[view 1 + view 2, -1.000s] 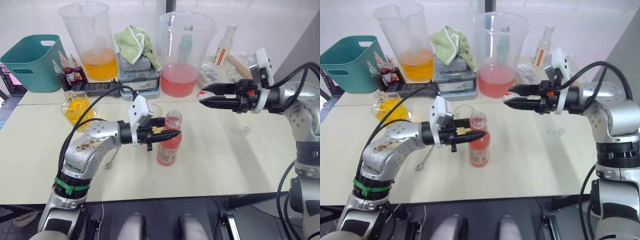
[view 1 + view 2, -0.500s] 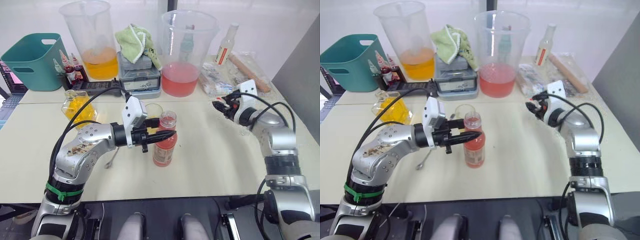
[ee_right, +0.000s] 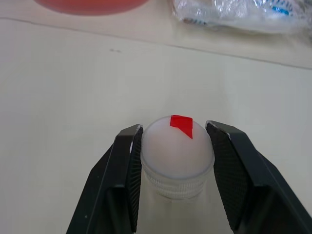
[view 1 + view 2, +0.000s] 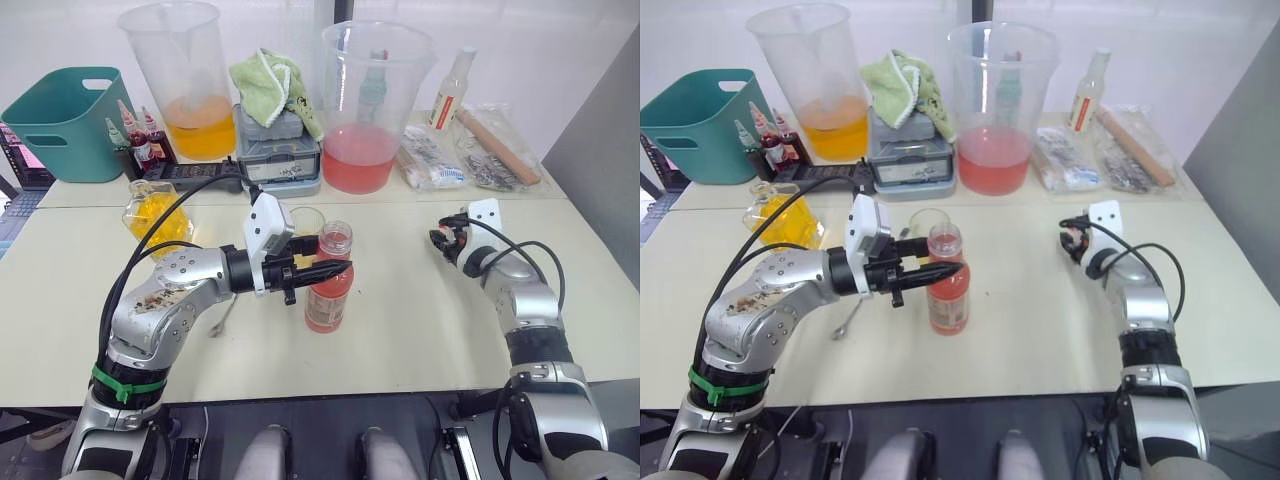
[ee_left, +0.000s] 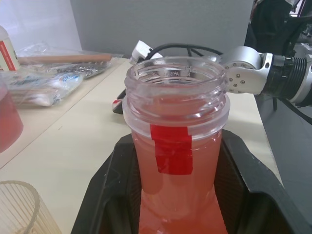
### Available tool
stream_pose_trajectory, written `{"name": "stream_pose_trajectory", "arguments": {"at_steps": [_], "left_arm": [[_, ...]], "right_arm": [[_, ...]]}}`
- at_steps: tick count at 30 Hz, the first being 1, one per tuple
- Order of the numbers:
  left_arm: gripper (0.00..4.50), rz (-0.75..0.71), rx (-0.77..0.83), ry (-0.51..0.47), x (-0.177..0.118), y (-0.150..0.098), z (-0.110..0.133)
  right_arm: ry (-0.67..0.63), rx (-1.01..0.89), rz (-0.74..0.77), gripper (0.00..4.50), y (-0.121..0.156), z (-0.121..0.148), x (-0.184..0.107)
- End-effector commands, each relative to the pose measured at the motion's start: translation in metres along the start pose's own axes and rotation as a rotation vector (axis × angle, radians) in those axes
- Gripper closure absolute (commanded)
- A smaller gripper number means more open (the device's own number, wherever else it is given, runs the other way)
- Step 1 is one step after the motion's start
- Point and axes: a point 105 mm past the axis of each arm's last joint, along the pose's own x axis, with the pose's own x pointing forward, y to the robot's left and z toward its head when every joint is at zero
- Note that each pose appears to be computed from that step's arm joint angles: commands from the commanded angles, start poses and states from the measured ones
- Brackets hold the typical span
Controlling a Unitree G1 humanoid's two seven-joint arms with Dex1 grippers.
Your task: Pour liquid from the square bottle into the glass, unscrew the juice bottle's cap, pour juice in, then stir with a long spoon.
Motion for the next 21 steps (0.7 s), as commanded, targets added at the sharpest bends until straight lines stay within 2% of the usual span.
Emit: {"name": "stream_pose_trajectory", "arguments": {"at_steps": [1,7,12,15,21], "left_arm": [[3.01,-0.005,0.077,-0.049,0.001,-0.004,0.016],[3.01,-0.007,0.079,-0.051,0.002,-0.004,0.016],[3.01,-0.009,0.078,-0.052,0.002,-0.003,0.016],[3.01,-0.009,0.077,-0.053,0.002,-0.003,0.016],[3.01,-0.011,0.076,-0.060,0.002,-0.002,0.017]], "right_arm": [[-0.041,-0.006,-0.005,1.89,-0.003,0.007,-0.001],[-0.060,-0.013,0.023,0.02,0.001,0.015,-0.003],[-0.156,-0.018,0.061,0.02,0.008,0.048,-0.007],[-0.241,-0.053,0.097,0.02,0.013,0.083,-0.014],[-0.359,-0.183,0.185,0.02,0.009,0.136,-0.034]]}}
